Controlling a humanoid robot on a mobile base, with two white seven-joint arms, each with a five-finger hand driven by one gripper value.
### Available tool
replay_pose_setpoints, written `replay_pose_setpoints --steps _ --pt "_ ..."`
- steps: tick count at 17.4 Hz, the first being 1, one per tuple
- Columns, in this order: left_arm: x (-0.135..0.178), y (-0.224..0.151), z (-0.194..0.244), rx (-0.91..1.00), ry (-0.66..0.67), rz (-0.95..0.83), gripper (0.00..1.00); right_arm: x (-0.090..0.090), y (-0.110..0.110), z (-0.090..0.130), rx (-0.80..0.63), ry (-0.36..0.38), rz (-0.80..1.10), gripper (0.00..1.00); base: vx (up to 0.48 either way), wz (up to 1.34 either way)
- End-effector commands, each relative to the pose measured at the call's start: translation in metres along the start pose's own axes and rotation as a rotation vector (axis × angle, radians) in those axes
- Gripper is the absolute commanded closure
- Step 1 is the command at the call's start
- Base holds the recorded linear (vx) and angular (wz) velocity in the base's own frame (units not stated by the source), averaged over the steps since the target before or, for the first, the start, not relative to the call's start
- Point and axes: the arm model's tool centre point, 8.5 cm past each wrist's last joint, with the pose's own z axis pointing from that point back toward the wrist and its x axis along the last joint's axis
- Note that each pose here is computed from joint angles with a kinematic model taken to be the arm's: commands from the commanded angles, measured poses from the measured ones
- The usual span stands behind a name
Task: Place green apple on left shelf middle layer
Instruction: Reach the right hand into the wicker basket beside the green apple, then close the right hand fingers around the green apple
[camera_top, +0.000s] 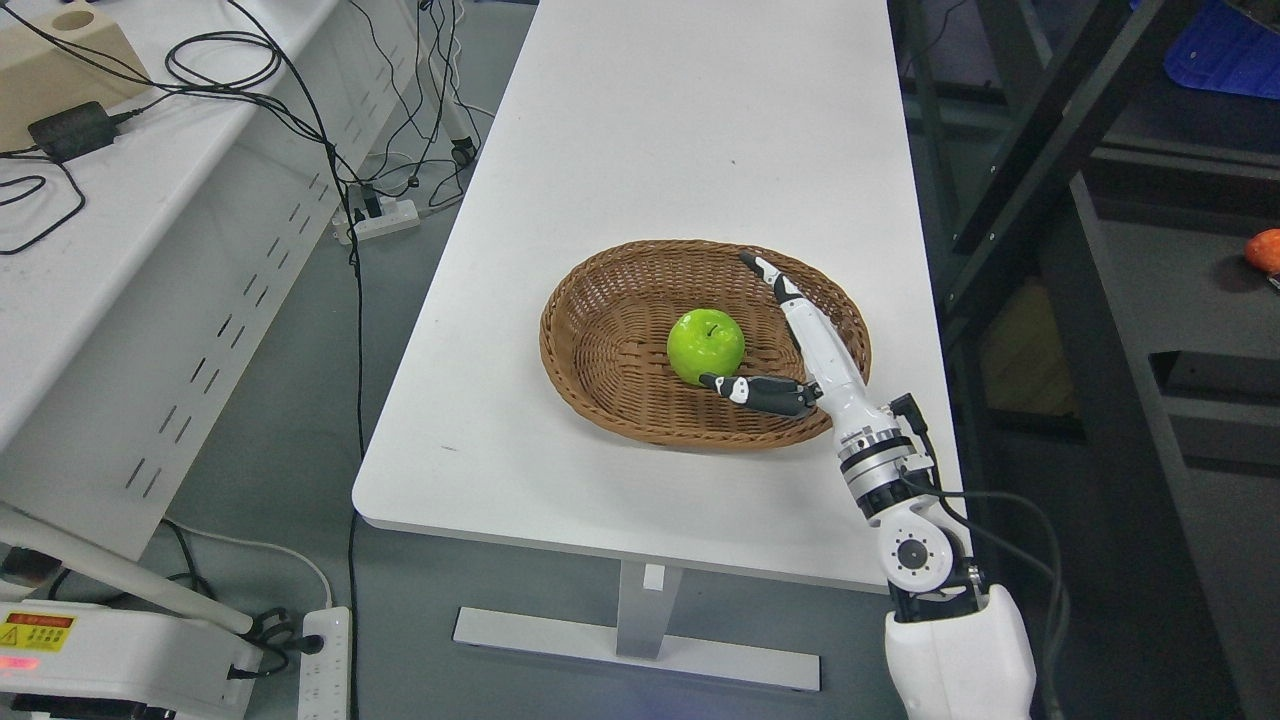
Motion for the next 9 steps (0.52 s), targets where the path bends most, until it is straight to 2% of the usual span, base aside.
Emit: replay_pose_setpoints --steps 1,4,6,9 --pt "0.001 0.011 0.001 0.018 -0.002 -0.002 0.0 -0.038 0.013 -0.012 0.108 0.096 0.092 0.0 0.0 0.0" --pt "0.001 0.011 0.001 0.018 -0.002 -0.002 0.0 -0.037 0.026 -0.015 0.163 0.086 0.121 0.0 0.0 0.0" --pt "0.001 0.011 0.001 0.018 -0.002 -0.002 0.0 -0.044 0.028 -0.017 0.177 0.102 0.126 0.0 0.0 0.0" --pt "0.001 0.011 0.001 0.018 -0.002 -0.002 0.0 -0.043 0.029 -0.017 0.18 0.075 0.12 0.0 0.0 0.0"
